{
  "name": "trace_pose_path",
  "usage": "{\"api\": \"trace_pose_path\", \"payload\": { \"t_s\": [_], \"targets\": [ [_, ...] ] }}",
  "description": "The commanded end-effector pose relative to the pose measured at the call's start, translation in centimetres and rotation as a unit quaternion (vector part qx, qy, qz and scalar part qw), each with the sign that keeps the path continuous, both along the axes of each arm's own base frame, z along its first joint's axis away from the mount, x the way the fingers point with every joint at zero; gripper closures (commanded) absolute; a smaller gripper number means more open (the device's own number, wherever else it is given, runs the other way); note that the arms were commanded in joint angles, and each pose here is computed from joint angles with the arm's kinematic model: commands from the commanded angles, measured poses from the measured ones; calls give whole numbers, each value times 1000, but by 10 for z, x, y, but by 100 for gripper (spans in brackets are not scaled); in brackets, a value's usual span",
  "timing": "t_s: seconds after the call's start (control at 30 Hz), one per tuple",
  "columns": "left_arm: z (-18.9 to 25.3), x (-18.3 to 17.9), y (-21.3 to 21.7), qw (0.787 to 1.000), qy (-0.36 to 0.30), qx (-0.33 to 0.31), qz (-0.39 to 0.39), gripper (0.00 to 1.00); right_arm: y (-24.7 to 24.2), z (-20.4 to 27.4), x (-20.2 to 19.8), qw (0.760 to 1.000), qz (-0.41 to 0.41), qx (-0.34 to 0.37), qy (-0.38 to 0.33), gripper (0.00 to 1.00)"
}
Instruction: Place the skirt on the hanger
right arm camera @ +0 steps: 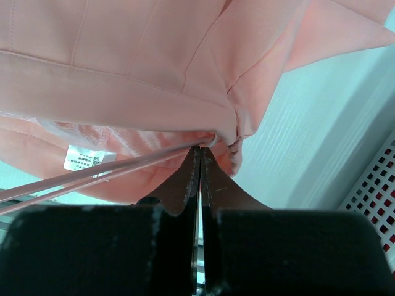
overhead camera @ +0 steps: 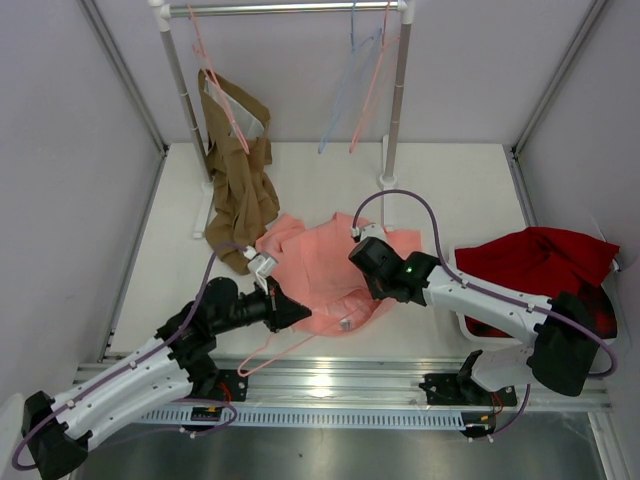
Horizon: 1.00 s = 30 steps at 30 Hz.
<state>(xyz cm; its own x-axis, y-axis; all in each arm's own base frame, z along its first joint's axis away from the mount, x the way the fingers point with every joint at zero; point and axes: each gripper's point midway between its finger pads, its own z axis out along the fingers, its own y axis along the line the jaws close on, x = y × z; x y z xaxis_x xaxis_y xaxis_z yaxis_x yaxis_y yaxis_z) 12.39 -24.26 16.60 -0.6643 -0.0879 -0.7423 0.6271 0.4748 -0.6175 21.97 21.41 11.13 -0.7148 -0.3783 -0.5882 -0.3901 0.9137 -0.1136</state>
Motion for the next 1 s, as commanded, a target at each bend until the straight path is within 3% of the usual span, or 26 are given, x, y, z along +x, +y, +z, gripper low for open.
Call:
{"api": "trace_pose_path", "payload": {
  "t_s": [0.0,0.4,0.47,0.5,0.6,0.97],
  "targets": [
    [24,-1,-13,998,-23,-55,-21,100,-8,8,2,1000,-24,10,-12,100],
    [24,5,-27,997,-18,-71,-32,100,-31,-1,1,995,-97,-3,-4,100],
    [22,5,-28,997,-15,-69,-34,100,-33,-4,0,994,-105,-1,0,95],
    [23,6,-29,997,-16,-71,-33,100,-33,-5,-1,994,-105,1,1,87],
    [19,7,-30,997,-13,-70,-33,100,-31,-3,-2,994,-111,13,-3,73],
    [8,7,-30,997,-7,-65,-33,100,-39,10,0,988,-149,36,-21,56]
  ]
}}
